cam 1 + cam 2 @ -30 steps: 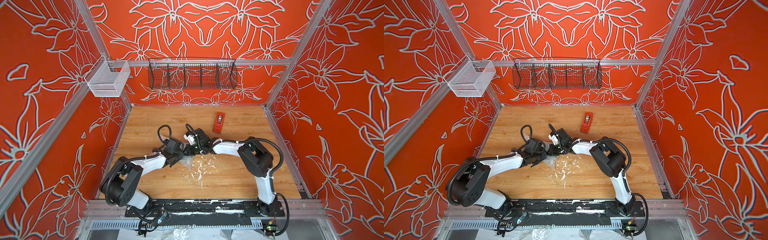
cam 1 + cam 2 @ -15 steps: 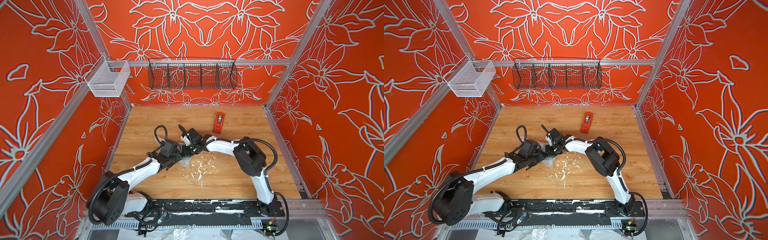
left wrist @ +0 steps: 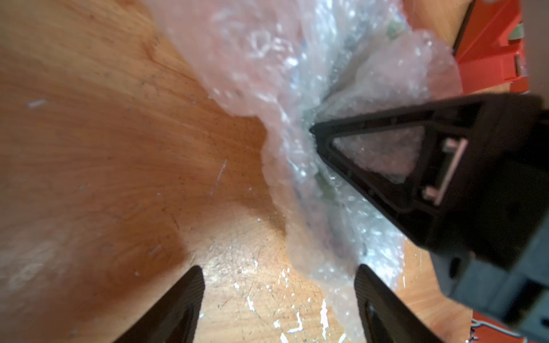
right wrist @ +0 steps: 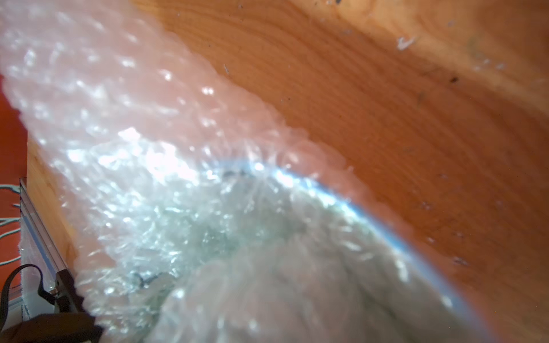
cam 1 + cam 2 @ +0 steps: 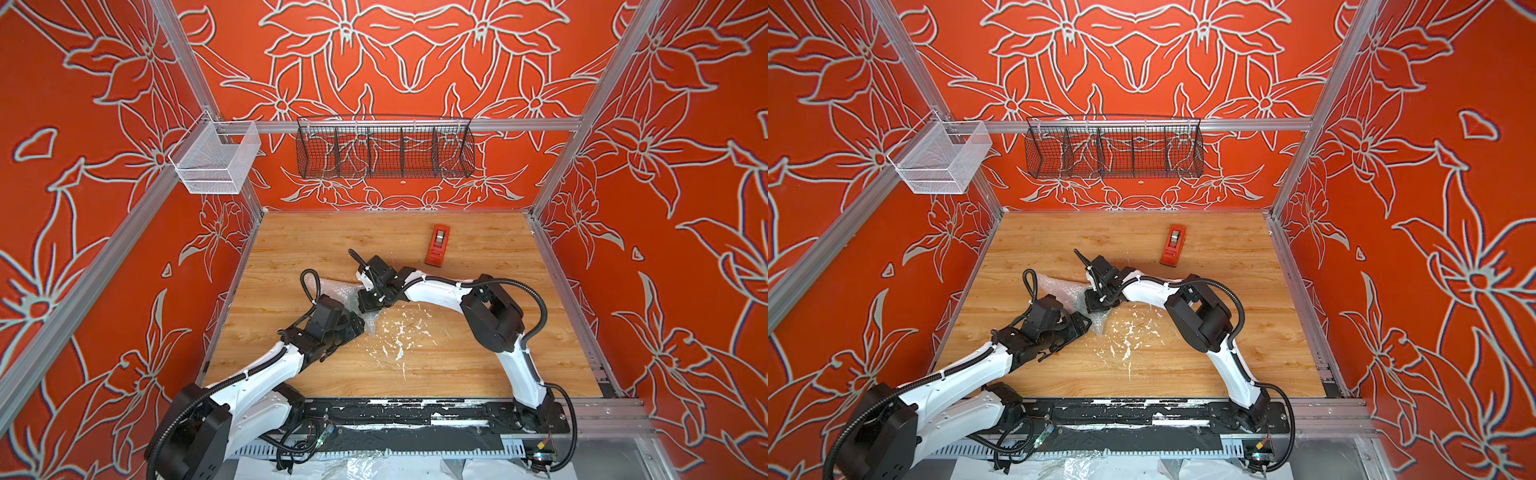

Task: Wrap bowls in bubble wrap
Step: Wrap the bowl in bubble wrap.

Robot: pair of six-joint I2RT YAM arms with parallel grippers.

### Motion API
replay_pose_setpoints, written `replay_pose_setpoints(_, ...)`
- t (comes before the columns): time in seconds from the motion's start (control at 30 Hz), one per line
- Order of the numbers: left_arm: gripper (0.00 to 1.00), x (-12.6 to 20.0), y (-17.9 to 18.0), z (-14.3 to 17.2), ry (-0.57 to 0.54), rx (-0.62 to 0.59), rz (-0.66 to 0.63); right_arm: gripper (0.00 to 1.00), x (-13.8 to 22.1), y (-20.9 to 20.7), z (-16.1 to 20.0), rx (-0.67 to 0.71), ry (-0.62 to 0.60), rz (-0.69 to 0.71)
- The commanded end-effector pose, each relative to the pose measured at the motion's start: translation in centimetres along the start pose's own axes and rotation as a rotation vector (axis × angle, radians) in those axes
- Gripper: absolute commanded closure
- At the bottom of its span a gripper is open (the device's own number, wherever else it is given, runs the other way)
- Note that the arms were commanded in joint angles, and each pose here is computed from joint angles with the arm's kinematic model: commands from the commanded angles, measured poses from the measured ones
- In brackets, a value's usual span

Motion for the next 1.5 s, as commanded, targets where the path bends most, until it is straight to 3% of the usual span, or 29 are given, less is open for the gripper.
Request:
replay_pose_setpoints(0.0,0.19,0.4,-2.1,-0.6,-0.025,-0.012,0.107,1.00,-3.8,-5.2,6.3,-0.068,0.189,0.190)
replay_pose_setpoints(0.33,0.19,1.0,-2.4,-1.0,-0.067,-0.003,0.151,1.00,-4.3,-5.1,6.4,-0.096,0.183,0.171)
replay_pose_setpoints(0.83,0.19,-2.2,-1.3,-1.8,-0.079,0.003,0.066,1.00,-4.5,-4.8,6.5,-0.112,0.181,0.147)
replay_pose_setpoints(1.2,0.24,-1.7,3.3,-2.9,-0.143,0.129,-0.067,1.00,-4.6,-4.6,6.3,-0.118,0.179,0.138)
replay_pose_setpoints(1.47,0.41,-1.2,5.3,-3.8,-0.177,0.176,-0.129,1.00,-4.5,-4.1,6.0,-0.118,0.180,0.125)
Point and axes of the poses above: each gripper's point midway between its finger pads, its own x axis back along the fingers, its own y axis along the line the jaws close on, z = x × y, the point moved 1 cm from there along x, back along the fingers, and after that the axes turned 3 degrees about x, right-handed, at the moved point
